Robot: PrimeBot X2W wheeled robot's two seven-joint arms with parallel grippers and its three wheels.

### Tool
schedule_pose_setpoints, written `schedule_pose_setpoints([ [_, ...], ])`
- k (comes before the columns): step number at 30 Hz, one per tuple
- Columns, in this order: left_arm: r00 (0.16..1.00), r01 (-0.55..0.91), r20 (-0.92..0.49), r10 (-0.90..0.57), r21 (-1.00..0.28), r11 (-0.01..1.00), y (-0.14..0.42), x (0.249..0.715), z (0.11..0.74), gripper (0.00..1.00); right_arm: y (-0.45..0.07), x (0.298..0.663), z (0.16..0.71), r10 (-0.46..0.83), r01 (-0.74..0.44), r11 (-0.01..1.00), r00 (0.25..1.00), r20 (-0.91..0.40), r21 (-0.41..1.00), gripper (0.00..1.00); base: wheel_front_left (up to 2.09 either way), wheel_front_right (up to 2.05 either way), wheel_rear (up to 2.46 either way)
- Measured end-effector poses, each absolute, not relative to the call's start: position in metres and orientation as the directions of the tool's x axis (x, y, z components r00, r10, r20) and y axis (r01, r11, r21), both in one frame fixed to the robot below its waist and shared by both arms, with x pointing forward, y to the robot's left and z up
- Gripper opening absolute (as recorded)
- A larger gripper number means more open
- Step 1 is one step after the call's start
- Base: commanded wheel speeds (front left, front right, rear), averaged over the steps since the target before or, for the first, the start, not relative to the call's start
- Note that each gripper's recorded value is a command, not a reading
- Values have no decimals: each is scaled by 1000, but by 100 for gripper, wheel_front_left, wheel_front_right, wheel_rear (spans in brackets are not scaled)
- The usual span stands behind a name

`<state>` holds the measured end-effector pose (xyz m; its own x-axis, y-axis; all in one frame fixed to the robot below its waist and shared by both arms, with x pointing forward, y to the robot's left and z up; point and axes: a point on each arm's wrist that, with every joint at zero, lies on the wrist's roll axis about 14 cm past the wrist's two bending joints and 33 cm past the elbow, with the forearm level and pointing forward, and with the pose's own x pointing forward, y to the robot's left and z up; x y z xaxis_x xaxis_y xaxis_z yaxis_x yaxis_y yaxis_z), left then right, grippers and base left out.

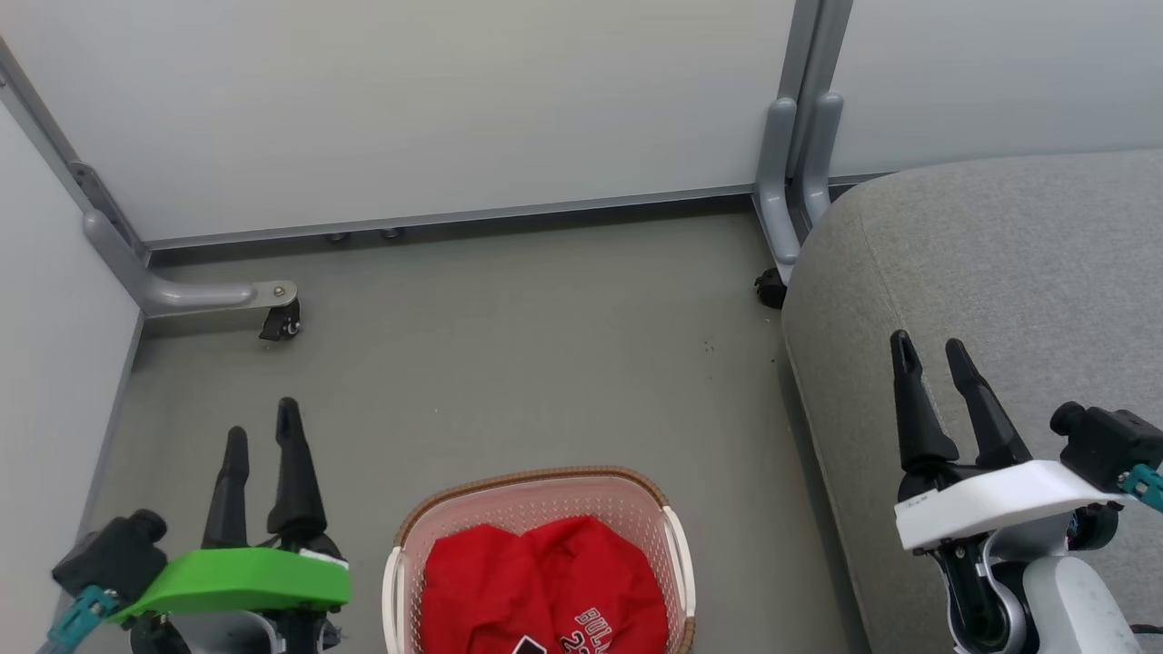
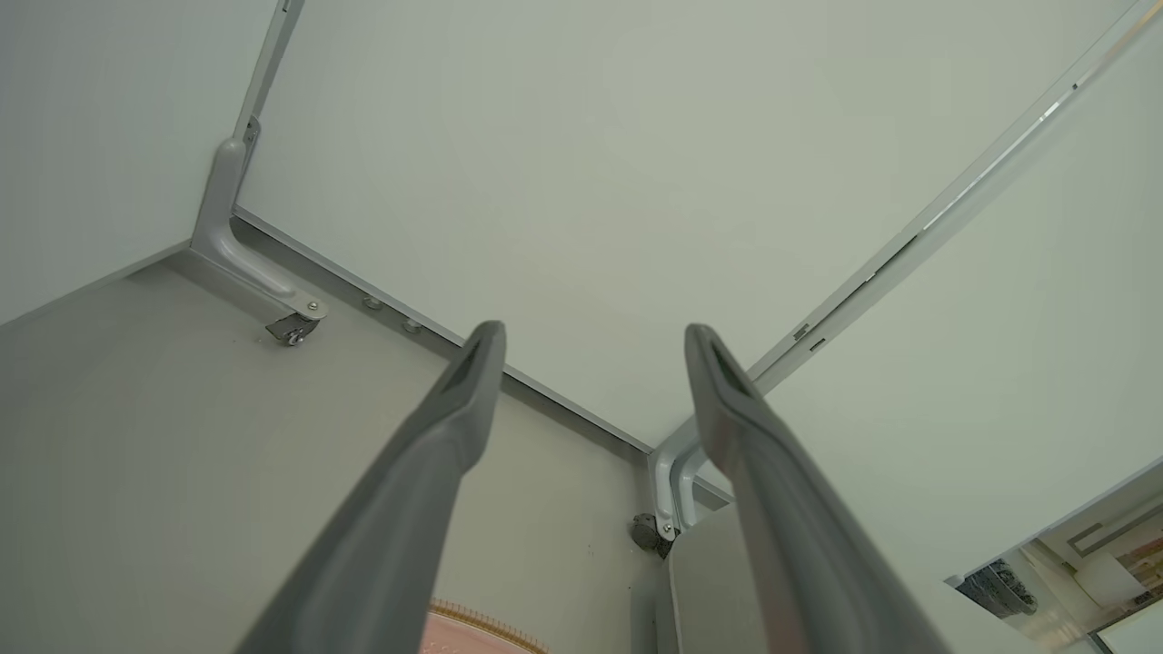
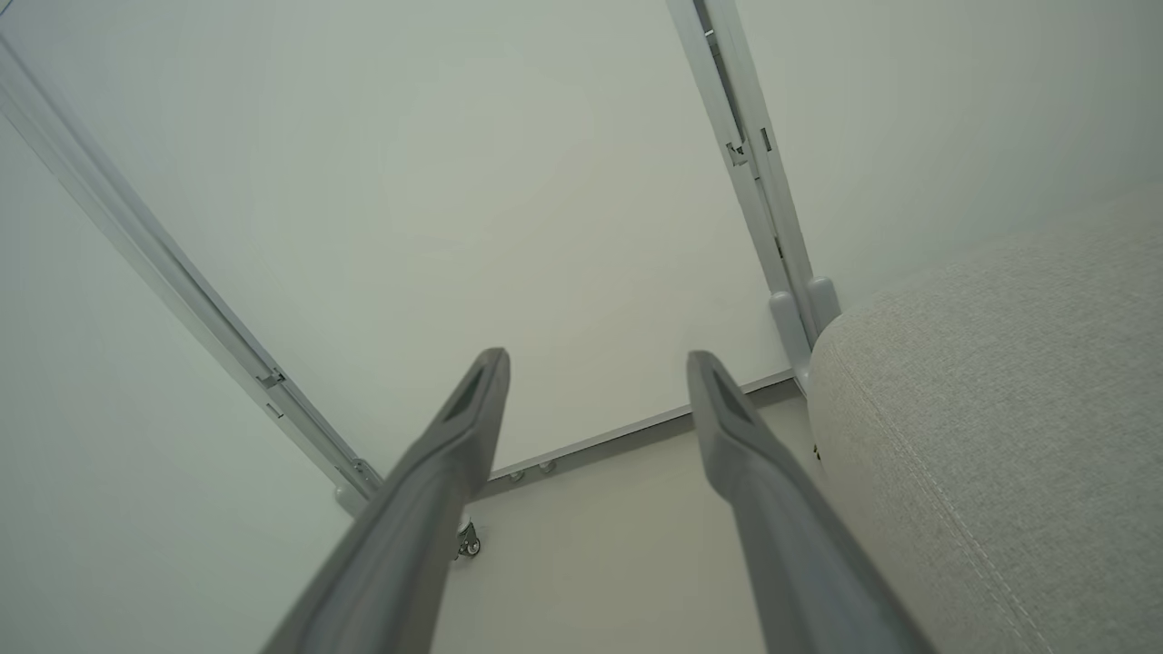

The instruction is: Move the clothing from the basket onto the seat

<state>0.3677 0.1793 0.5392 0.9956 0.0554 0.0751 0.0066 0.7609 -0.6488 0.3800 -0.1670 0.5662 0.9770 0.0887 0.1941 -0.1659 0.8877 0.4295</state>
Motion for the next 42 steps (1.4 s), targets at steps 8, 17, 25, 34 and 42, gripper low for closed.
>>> schedule_pose_setpoints([
  [8, 998, 31, 66, 1, -481, 876, 149, 366, 537, 100, -153, 377, 564, 143, -199, 928, 971, 193, 315, 100, 0, 0, 0],
  [17, 998, 65, 44, -52, -361, 930, 128, 361, 526, 100, -144, 374, 563, 174, -216, 953, 964, 199, 213, 100, 0, 0, 0],
  [25, 997, 70, 31, -64, -268, 961, 121, 356, 517, 100, -141, 370, 559, 190, -219, 966, 962, 195, 137, 100, 0, 0, 0],
  [34, 993, 112, 48, -105, -185, 976, 112, 353, 515, 100, -138, 368, 559, 196, -215, 973, 960, 202, 79, 100, 0, 0, 0],
  [42, 992, 110, 72, -100, -150, 982, 111, 349, 518, 100, -134, 366, 562, 216, -223, 975, 953, 215, 10, 100, 0, 0, 0],
])
